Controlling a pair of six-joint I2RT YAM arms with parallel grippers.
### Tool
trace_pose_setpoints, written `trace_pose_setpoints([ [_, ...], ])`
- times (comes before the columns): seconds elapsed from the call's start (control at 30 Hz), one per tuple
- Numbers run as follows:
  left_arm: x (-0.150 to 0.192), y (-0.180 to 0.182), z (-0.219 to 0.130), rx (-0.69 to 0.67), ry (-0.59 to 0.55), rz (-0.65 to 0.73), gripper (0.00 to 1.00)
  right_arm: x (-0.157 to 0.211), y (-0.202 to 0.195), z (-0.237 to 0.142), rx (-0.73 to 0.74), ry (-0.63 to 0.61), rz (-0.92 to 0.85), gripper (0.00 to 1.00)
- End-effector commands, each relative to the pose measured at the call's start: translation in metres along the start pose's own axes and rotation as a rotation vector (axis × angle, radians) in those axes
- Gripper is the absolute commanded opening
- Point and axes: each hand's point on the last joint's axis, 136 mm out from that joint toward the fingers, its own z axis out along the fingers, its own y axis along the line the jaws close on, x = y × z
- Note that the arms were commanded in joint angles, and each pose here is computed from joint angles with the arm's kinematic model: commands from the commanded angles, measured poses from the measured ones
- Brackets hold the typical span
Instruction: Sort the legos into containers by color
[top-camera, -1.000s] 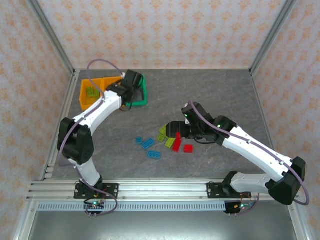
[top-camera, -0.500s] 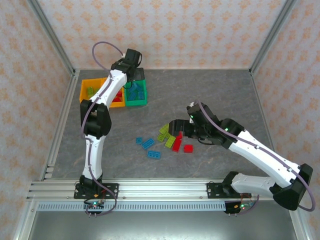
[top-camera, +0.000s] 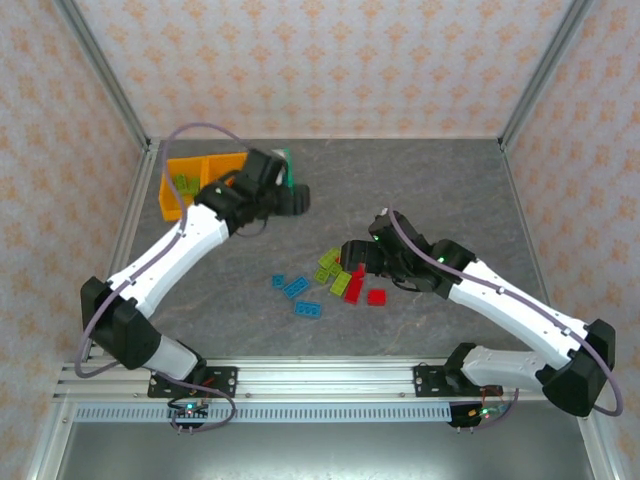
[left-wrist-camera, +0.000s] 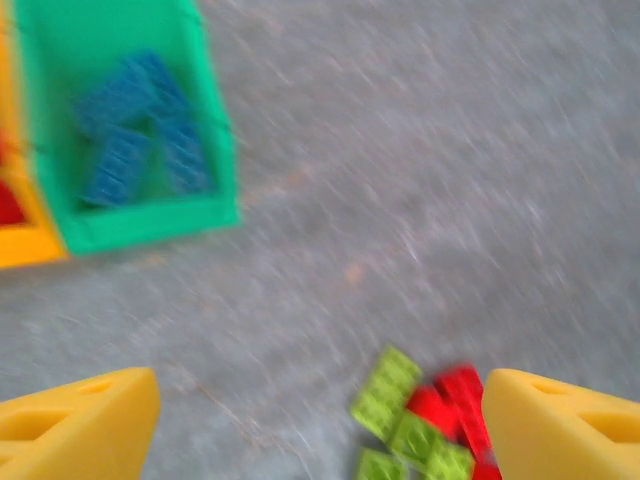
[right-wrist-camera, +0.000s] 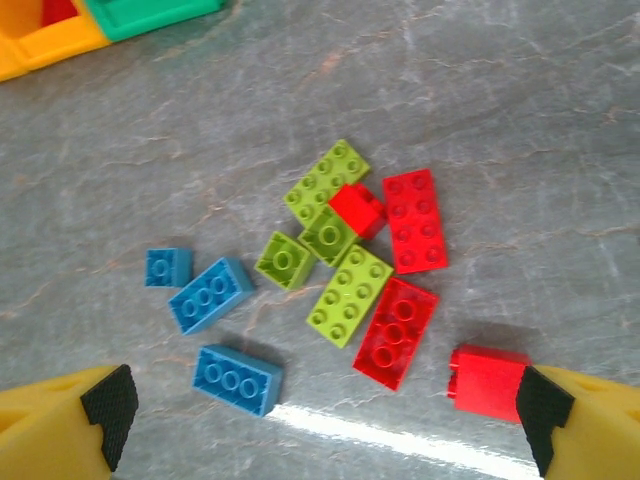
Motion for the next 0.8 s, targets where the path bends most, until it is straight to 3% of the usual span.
trace_pose_setpoints([
  [0.0, 0.055, -0.017, 0.024, 0.014, 0.127, 0.093, 0.85, -0.006, -0.017, 0.01, 0.073, -0.05, 0.027, 0.99],
  [0.27, 0.136, -0.043, 0.069, 0.052, 0.358, 0.337, 0.75, 0.0, -0.054, 0.01, 0.156, -0.067, 0.12, 0.99],
  [0.47, 0.157, -0.042, 0.103, -0.002, 0.439, 0.423, 0.71, 0.001, -0.059, 0.007, 0.145, -0.066, 0.144, 0.99],
  [0.7, 0.17, -0.04, 0.124, -0.021, 0.481, 0.425, 0.52, 0.005, -0.062, 0.006, 0.156, -0.052, 0.146, 0.99],
  [0.77, 0.177, -0.037, 0.13, -0.029, 0.497, 0.429, 0.51, 0.004, -0.062, 0.005, 0.155, -0.056, 0.148, 0.99],
])
